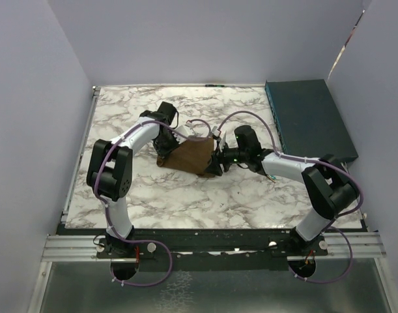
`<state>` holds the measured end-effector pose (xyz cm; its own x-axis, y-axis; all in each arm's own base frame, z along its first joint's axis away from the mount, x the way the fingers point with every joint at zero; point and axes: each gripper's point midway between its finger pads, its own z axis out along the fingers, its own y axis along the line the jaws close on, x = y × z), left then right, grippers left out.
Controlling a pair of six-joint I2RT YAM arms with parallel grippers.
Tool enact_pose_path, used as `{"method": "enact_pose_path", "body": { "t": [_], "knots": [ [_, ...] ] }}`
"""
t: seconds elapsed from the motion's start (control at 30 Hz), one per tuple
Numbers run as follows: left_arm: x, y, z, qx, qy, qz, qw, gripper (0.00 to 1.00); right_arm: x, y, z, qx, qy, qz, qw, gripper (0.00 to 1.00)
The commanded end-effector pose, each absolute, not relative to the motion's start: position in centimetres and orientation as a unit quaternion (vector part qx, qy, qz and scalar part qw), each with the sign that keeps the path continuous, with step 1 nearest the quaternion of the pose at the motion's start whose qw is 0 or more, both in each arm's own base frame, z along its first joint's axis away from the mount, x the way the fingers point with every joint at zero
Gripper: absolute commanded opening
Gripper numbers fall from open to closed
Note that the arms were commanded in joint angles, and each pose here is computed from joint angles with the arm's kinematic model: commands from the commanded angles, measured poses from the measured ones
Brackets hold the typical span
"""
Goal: Fold the napkin into a case and place the utensils inside
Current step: Fold the napkin at the center of the board.
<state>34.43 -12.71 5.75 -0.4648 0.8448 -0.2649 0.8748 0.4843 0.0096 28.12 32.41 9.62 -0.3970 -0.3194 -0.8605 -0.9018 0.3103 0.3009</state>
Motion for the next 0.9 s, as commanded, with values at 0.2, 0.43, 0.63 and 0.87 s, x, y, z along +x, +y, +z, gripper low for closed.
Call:
{"method": "enact_pose_path", "body": {
  "t": [0.2,0.43,0.63,0.87],
  "knots": [
    [35.4,-13.4,6.1,0.495,0.856,-0.085,0.121,0.0,28.2,32.5,7.3,-0.454,0.72,0.397,0.342,0.44],
    [35.5,-13.1,6.1,0.491,0.859,-0.085,0.119,0.0,29.8,32.5,7.7,-0.445,0.724,0.378,0.366,0.33],
    [35.8,-12.8,6.5,0.487,0.861,-0.085,0.122,0.0,30.6,32.4,6.9,-0.439,0.732,0.373,0.363,0.06],
    [36.6,-12.1,7.4,0.476,0.866,-0.086,0.128,0.01,31.3,32.2,6.8,-0.433,0.733,0.377,0.365,0.01]
  ]
}}
